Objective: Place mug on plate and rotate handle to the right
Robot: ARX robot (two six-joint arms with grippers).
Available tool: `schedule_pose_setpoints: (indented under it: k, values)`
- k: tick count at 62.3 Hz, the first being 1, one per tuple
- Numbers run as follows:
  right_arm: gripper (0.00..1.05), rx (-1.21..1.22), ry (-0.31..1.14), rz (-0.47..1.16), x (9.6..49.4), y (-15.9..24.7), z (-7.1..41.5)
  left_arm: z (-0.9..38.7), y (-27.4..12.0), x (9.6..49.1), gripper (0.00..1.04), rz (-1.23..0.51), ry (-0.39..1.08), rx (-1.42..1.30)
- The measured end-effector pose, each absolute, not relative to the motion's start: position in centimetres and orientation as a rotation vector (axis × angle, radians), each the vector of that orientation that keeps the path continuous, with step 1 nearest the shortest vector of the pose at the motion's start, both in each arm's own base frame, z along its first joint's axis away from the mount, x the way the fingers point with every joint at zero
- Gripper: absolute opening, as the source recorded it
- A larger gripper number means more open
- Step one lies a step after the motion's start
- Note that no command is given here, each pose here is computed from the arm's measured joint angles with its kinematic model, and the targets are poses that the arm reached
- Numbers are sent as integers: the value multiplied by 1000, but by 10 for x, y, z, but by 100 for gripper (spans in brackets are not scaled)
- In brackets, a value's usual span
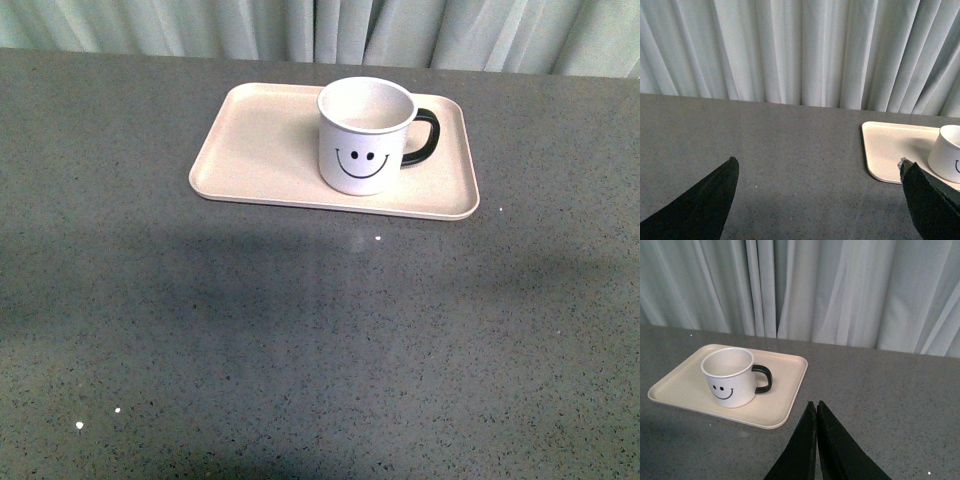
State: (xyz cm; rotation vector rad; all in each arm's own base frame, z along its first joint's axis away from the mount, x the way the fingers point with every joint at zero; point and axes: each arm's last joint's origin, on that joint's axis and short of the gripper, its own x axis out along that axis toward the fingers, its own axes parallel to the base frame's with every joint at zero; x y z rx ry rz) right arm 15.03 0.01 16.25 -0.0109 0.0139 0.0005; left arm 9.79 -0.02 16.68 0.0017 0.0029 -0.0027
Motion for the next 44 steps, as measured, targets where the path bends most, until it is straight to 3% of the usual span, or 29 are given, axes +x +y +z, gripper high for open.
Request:
schedule_pose_setpoints:
  k: [44]
  values:
    - [2,-11,-20,0,119,0,173,167,0,98,95,-3,3,2]
